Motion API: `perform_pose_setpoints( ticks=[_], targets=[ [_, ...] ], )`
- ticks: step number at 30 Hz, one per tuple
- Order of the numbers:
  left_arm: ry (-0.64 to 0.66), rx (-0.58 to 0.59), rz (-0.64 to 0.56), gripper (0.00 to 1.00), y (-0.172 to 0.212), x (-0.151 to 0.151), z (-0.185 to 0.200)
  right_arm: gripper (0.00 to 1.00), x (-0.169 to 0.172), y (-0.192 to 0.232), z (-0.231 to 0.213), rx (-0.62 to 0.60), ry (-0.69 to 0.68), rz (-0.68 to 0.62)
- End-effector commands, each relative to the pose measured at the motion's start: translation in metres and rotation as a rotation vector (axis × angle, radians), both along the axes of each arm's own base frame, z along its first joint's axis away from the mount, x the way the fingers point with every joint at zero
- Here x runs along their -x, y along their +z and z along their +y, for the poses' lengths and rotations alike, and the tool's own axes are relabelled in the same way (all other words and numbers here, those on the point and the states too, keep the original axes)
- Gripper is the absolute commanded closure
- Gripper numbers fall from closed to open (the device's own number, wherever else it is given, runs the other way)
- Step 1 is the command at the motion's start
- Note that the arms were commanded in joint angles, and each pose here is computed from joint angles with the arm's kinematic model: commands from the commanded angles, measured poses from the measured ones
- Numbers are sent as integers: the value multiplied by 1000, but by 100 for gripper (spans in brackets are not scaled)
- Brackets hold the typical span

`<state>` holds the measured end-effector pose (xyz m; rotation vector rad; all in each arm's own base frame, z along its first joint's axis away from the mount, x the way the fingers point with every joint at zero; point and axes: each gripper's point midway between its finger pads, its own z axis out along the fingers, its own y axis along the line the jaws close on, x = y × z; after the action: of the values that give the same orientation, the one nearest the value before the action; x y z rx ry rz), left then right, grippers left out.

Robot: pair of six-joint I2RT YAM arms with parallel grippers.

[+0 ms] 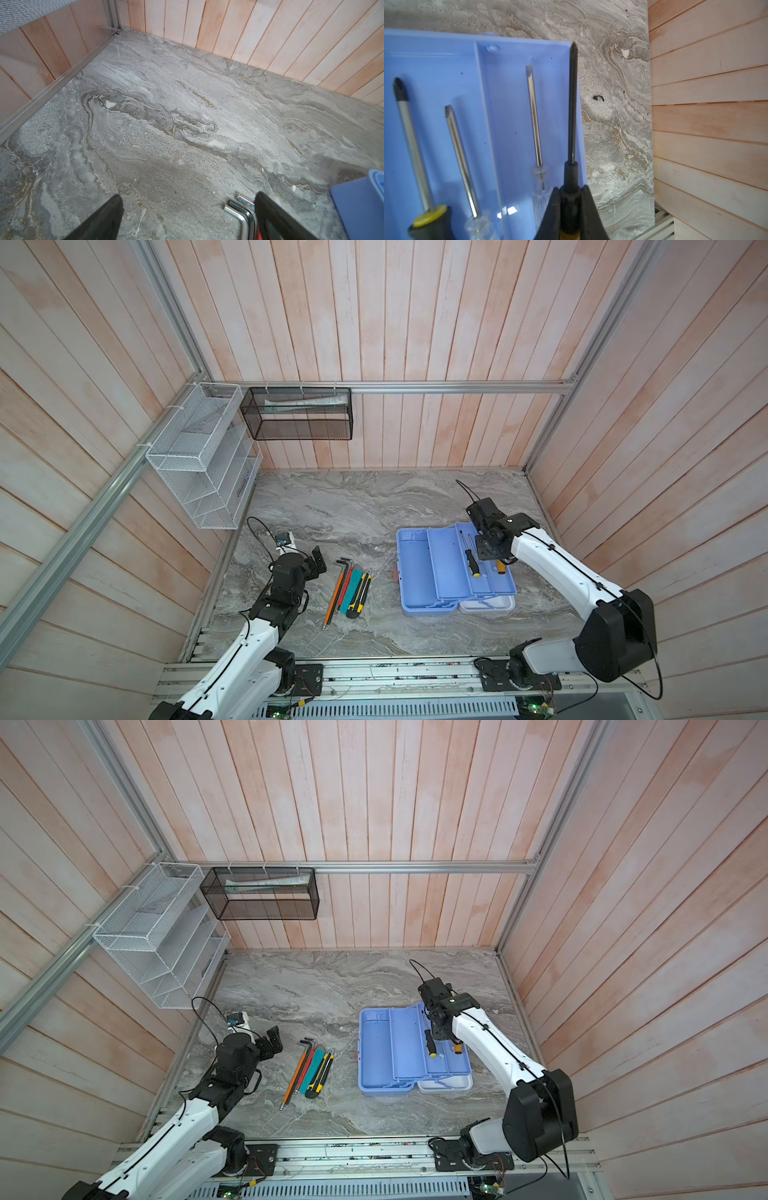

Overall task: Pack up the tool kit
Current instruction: 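Open the right gripper to drop the screwdriver into the box, then move the right gripper back over the yellow-and-black utility knives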

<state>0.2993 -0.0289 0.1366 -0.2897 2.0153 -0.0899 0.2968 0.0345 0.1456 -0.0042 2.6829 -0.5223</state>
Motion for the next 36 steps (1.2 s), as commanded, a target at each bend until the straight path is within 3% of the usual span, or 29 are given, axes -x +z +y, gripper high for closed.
perform_pose_setpoints(
  ticks=[1,5,14,18,24,26,36],
  targets=[
    [22,6,-26,0,10,-4,3,94,-4,0,-4,33,1,8],
    [22,6,-25,0,10,-4,3,67,-5,-1,-2,27,5,19],
    [22,6,-27,0,10,-3,3,60,-15,41,18,2,-5,-25],
    [23,6,-27,0,10,-3,4,59,-23,76,77,-105,93,-140],
    [23,6,-26,0,10,-4,3,57,-15,84,217,-504,340,-244],
    [17,6,-29,0,11,-4,3,57,-5,79,252,-578,400,-250],
    [20,7,-38,0,12,-2,3,54,44,35,346,-697,471,-198]
  ],
)
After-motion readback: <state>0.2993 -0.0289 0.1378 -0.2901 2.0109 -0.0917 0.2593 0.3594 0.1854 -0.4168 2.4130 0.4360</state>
